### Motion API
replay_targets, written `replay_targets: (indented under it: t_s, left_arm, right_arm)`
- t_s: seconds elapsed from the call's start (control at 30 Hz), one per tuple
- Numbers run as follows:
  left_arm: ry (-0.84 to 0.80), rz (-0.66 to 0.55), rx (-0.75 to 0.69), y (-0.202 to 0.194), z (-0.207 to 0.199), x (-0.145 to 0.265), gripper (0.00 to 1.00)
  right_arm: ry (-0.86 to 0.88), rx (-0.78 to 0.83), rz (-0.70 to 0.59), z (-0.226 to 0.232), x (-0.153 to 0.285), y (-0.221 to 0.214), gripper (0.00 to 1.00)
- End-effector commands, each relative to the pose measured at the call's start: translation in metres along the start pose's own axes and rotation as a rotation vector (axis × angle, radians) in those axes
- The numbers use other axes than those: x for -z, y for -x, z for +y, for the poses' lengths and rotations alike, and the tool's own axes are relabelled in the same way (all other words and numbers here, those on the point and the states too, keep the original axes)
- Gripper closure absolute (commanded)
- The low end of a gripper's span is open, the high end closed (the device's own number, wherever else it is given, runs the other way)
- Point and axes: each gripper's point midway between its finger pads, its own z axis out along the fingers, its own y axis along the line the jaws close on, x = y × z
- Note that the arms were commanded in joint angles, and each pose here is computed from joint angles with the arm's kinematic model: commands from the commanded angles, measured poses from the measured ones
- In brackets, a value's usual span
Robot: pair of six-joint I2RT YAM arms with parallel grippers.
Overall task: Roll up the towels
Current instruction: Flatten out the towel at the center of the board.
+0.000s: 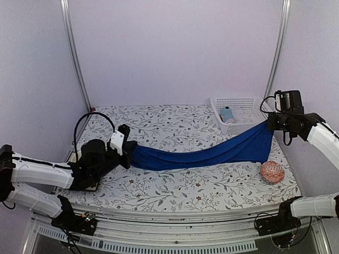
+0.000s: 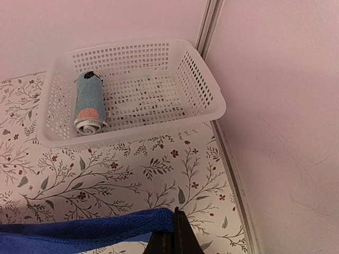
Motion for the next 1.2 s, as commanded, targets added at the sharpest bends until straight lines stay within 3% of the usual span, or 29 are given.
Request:
replay_targets:
  t_s: [0.0,0.23,0.5,0.73,0.93,1.07,1.17]
  left_arm:
    - [0.052,-0.019,0.072,-0.009,-0.012,0.002,1.00]
    - [-0.009,0.095,0.063,-0.056,-0.032,-0.010,1.00]
    - [-0.051,0.331,0.130,-0.116,-0.057,-0.021,0.92]
    - [-0.015,0.365,0.240,-0.133,-0.058,-0.003,0.83]
    - [-0.068,0.410,0.227,-0.152,-0.081,0.005,0.80]
    - [-0.082,0.453,0.191,-0.161,-0.089,0.010,0.70]
    - [-0.055,0.439,0.152,-0.149,-0.082,0.015,0.51]
  right_arm:
    - [-0.036,0.001,0.042,0.000,-0.010,-0.014,0.97]
    - [-0.060,0.061,0.159,0.012,-0.040,-0.047,0.97]
    - [-0.186,0.115,0.223,0.009,-0.079,-0.061,0.97]
    - [-0.226,0.120,0.235,0.007,-0.107,-0.054,0.97]
    - [-0.196,0.121,0.233,0.013,-0.111,-0.056,0.97]
    - [-0.166,0.120,0.233,0.018,-0.112,-0.058,0.97]
    - [-0.154,0.121,0.231,0.020,-0.112,-0.058,0.97]
